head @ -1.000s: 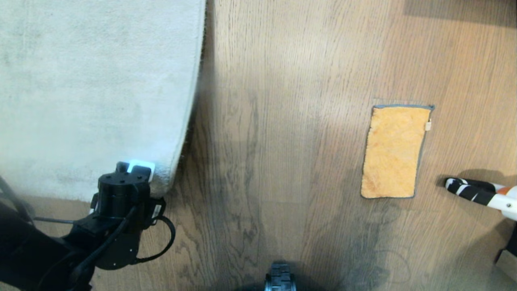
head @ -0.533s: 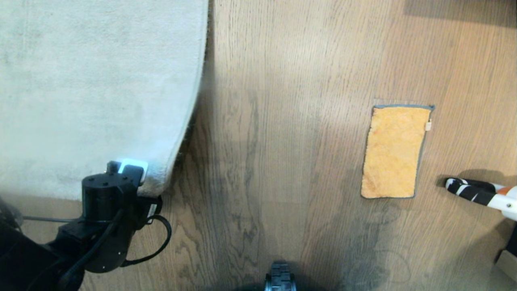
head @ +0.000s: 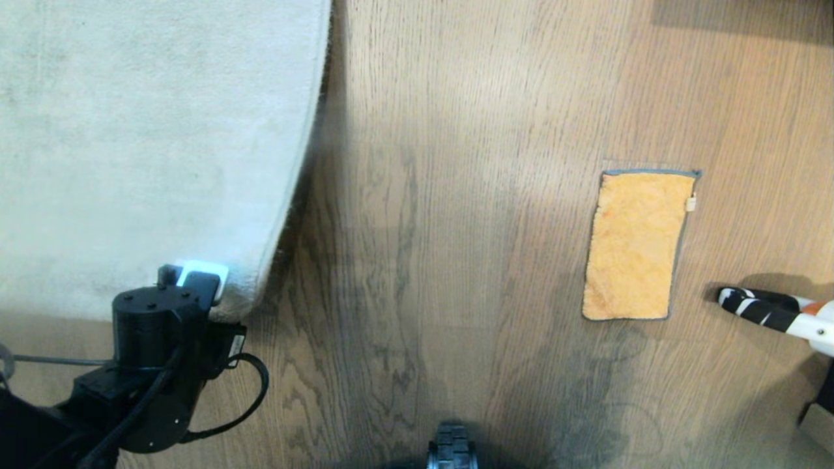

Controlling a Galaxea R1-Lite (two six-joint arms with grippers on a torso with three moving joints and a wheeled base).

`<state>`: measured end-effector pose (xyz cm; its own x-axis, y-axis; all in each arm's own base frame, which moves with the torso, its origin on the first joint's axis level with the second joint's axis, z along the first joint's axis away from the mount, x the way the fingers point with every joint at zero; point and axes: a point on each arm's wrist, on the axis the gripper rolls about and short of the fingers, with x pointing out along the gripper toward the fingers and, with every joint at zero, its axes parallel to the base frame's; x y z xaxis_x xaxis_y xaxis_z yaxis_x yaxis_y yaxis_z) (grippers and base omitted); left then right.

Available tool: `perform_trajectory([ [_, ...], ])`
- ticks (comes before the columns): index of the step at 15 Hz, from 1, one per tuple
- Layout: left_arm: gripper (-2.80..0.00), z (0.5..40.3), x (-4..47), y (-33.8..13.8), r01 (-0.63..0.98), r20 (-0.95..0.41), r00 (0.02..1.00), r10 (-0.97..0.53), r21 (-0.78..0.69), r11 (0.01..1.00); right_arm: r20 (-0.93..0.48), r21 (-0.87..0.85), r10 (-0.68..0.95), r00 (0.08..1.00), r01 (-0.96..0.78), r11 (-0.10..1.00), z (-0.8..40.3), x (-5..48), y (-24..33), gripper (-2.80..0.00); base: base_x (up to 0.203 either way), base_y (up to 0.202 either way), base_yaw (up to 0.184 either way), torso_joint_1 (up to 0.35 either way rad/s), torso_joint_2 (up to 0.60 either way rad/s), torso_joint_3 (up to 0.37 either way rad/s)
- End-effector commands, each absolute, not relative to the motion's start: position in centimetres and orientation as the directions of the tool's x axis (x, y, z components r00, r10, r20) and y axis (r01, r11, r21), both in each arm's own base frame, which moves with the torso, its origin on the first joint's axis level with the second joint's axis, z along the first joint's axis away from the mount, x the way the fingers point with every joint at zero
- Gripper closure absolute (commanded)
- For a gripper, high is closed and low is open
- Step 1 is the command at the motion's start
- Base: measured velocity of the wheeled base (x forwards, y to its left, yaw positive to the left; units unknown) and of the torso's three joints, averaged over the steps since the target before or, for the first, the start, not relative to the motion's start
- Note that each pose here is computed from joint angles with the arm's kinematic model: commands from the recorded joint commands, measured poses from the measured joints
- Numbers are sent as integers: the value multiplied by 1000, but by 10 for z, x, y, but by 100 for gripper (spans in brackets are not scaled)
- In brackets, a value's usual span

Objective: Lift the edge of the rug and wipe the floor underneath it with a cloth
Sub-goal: Pick up the rag

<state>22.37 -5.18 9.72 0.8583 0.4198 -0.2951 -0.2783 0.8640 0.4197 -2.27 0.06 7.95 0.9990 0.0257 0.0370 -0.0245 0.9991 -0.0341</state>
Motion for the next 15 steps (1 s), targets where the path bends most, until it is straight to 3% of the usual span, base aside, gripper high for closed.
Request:
perform_trajectory([
  [1, 0, 105, 220, -49, -303, -267, 865, 425, 399, 866, 38, -35, 26, 999, -25, 999, 80, -23, 1, 0, 0, 0, 0, 0, 0, 0],
  [15, 0, 163, 172, -34, -403, -52, 904, 424, 224, 888, 38, -35, 25, 999, -24, 999, 80, -23, 1, 0, 0, 0, 0, 0, 0, 0],
])
